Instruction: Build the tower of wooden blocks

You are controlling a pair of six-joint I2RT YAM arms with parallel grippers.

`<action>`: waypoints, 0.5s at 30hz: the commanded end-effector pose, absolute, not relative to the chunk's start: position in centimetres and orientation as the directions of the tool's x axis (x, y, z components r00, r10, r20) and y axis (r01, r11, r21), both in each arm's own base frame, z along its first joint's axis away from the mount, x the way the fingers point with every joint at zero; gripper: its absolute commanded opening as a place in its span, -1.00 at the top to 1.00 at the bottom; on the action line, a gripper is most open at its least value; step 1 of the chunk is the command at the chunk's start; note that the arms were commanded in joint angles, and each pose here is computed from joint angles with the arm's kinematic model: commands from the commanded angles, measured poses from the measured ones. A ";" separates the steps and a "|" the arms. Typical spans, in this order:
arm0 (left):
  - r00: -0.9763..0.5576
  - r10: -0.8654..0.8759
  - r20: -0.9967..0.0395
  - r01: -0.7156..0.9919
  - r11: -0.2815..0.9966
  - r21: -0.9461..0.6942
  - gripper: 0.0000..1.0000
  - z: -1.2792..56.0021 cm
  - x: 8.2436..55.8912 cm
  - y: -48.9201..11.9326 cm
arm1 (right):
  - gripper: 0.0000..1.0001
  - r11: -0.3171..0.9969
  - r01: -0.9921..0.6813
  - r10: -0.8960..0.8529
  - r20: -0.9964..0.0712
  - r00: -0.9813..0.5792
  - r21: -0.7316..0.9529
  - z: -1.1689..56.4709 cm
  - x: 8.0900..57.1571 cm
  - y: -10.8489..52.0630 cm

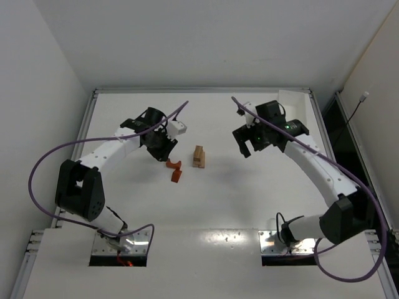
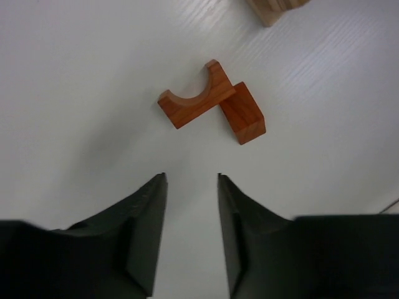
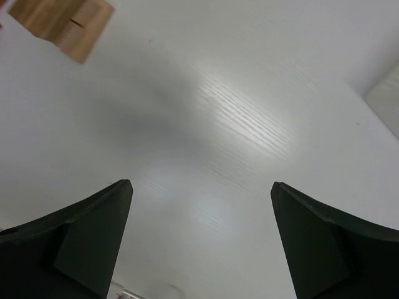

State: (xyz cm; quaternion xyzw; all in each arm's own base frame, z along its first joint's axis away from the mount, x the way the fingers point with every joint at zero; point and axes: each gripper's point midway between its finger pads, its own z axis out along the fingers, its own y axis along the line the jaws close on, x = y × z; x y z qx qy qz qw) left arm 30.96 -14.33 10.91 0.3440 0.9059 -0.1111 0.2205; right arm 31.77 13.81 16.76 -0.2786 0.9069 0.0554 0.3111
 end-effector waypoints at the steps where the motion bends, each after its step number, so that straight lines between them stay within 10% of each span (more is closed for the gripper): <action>1: -0.398 0.774 -0.493 0.863 0.497 0.085 0.43 11.9 31.3 -14.7 | -0.81 0.823 -0.547 -0.497 -0.658 -0.565 -0.152 18.3 32.5 11.5; 9: -0.119 0.894 -0.432 0.955 0.222 0.197 0.47 10.0 32.0 -14.5 | -0.81 0.866 -0.480 -0.443 -0.667 -0.600 -0.143 18.1 32.0 7.8; 15: 0.009 0.907 -0.421 0.955 0.117 0.272 0.00 9.3 32.0 -14.7 | -0.81 0.886 -0.448 -0.407 -0.666 -0.626 -0.120 17.6 31.9 6.4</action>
